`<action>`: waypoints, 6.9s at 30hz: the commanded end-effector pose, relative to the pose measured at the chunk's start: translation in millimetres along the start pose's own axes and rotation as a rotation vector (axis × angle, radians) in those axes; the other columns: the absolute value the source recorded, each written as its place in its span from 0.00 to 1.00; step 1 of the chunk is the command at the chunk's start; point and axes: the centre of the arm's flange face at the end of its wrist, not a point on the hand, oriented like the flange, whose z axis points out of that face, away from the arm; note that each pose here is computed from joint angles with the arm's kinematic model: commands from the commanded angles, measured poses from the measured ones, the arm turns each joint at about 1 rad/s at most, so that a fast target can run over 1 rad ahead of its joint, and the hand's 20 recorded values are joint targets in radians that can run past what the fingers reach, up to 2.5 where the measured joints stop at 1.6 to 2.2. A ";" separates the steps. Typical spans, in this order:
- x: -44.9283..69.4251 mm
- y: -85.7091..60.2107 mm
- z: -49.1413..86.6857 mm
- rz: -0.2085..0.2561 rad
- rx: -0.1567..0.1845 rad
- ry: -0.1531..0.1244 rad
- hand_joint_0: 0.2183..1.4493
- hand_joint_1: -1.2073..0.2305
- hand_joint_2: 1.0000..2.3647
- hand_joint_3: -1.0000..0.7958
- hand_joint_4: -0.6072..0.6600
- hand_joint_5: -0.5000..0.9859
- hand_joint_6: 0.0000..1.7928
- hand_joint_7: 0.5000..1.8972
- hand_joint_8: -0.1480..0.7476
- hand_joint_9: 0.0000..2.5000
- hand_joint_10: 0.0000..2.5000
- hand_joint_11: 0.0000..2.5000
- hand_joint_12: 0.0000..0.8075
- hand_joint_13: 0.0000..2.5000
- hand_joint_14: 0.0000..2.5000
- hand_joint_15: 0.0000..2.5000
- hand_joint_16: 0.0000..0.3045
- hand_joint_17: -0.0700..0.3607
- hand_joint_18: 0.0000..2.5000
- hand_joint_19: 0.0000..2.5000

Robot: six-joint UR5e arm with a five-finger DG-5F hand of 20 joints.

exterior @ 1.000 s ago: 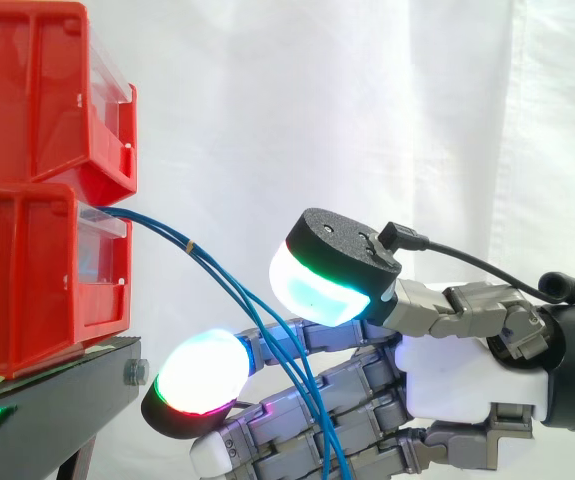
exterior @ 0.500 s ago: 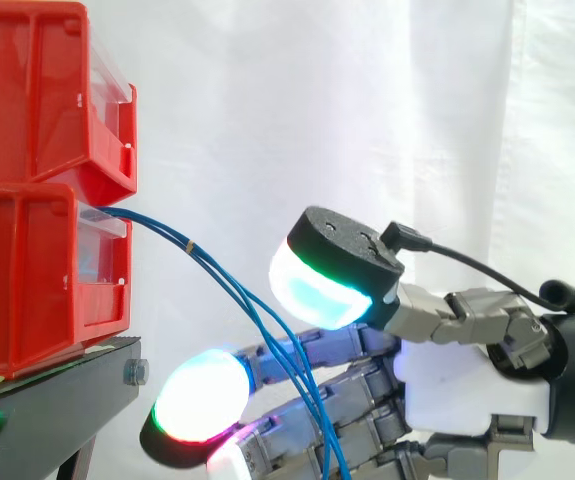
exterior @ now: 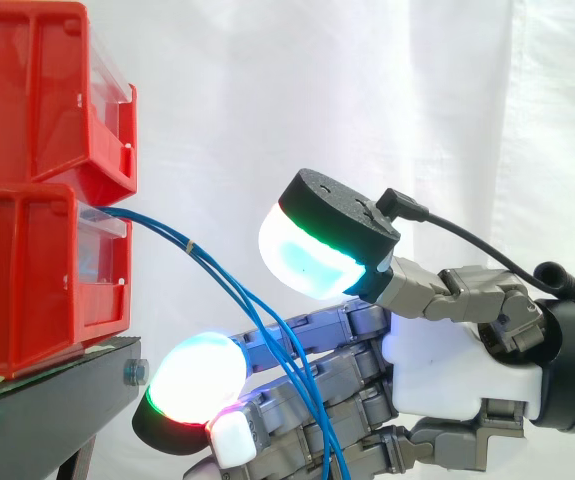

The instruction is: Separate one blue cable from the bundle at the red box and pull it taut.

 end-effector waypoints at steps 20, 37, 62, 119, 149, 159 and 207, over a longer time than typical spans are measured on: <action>-19.0 3.1 4.1 0.038 -0.004 -0.008 0.31 0.33 0.01 0.34 0.66 0.24 0.28 0.62 0.52 0.34 0.01 0.28 0.45 0.29 0.01 0.16 0.14 0.39 0.22 0.22; -9.0 11.6 10.0 0.045 -0.055 0.008 0.31 0.34 0.01 0.34 0.66 0.24 0.31 0.58 0.53 0.35 0.01 0.28 0.46 0.31 0.01 0.17 0.15 0.39 0.22 0.24; -18.5 12.5 11.7 0.039 -0.065 0.003 0.32 0.41 0.01 0.34 0.65 0.22 0.41 0.43 0.54 0.41 0.01 0.33 0.49 0.36 0.01 0.21 0.15 0.40 0.27 0.26; -18.8 16.1 34.3 0.033 -0.092 0.013 0.36 0.30 0.01 0.37 0.63 0.20 0.47 0.41 0.53 0.41 0.01 0.40 0.50 0.37 0.01 0.25 0.16 0.42 0.28 0.29; -19.8 14.6 33.1 0.055 -0.079 0.017 0.35 0.29 0.01 0.40 0.58 0.22 0.49 0.46 0.53 0.43 0.01 0.43 0.50 0.38 0.01 0.26 0.17 0.43 0.28 0.30; -19.2 13.0 31.8 0.054 -0.069 0.025 0.35 0.30 0.00 0.28 0.61 0.22 0.49 0.44 0.53 0.45 0.01 0.44 0.49 0.39 0.01 0.27 0.16 0.42 0.29 0.30; -17.5 12.9 31.6 0.059 -0.067 0.021 0.30 0.31 0.00 0.28 0.61 0.21 0.49 0.39 0.51 0.43 0.01 0.44 0.48 0.38 0.01 0.28 0.17 0.44 0.29 0.31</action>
